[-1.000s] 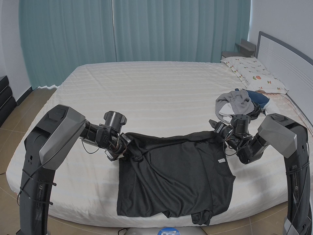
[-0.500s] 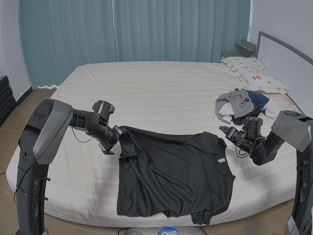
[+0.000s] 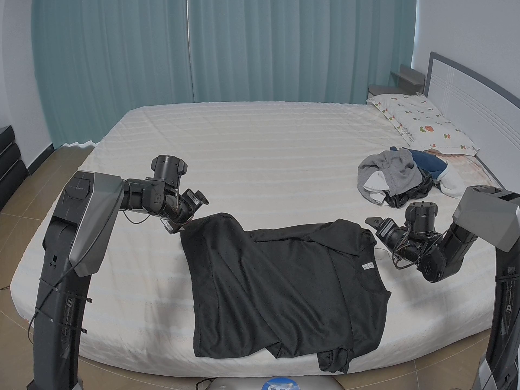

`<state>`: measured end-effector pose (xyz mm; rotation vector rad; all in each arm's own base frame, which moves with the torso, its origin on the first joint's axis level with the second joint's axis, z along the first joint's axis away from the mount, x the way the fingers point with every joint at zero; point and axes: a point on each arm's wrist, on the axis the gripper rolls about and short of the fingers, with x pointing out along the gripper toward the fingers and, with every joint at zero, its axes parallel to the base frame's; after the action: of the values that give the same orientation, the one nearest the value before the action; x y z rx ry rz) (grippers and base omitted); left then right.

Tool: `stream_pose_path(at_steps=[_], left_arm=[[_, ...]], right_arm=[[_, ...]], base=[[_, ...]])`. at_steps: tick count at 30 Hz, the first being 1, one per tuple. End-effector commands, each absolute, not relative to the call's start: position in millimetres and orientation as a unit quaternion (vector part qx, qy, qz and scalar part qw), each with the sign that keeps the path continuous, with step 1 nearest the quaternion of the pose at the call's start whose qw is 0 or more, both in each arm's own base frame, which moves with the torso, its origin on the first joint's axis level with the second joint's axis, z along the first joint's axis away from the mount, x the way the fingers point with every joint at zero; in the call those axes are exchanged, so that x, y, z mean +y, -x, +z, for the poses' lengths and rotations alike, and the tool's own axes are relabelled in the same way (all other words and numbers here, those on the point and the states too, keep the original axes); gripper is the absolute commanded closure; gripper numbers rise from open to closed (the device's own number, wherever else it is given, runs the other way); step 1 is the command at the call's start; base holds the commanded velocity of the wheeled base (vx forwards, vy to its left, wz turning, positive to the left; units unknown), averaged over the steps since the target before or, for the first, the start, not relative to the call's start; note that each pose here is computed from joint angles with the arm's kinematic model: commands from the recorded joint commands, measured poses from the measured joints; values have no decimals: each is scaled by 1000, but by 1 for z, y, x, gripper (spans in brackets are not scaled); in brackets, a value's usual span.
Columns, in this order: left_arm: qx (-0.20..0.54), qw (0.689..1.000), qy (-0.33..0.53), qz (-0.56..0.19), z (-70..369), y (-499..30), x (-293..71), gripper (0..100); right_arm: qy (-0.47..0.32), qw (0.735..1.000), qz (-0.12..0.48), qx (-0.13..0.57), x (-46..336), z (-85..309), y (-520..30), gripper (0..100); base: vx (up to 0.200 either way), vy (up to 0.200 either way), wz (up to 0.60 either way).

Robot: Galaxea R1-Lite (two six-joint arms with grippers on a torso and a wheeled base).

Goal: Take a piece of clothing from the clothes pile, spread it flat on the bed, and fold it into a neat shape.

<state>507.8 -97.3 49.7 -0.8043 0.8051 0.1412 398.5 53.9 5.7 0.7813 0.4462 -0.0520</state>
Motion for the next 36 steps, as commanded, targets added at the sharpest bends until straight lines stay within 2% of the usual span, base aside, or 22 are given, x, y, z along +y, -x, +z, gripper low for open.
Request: stream_pose_path(at_steps=[1,9,13,17,23,29,36], left_arm=[[393,836,376,76,33,-509,-98,0],[434,799,403,101,44,-489,-90,0],[468,776,415,84,54,-465,-84,0],[451,772,443,70,57,-440,-79,0],[433,776,456,53,33,-398,-74,0],[424,740,516,71,35,-370,-70,0],[396,750,528,50,30,-362,-71,0]], right_arm=[[-374,898,-28,230,56,-2,-394,0],[-376,897,-29,233,57,-8,-400,0],[-374,898,-19,232,63,-6,-403,0],[-376,892,3,251,68,-9,-408,0],[-368,891,14,266,82,-10,-425,0],[-363,889,14,279,89,-9,-439,0],[-333,897,21,290,97,-17,-455,0]], base=[[0,0,0],[0,0,0],[0,0,0],[0,0,0],[0,0,0],[0,0,0],[0,0,0]])
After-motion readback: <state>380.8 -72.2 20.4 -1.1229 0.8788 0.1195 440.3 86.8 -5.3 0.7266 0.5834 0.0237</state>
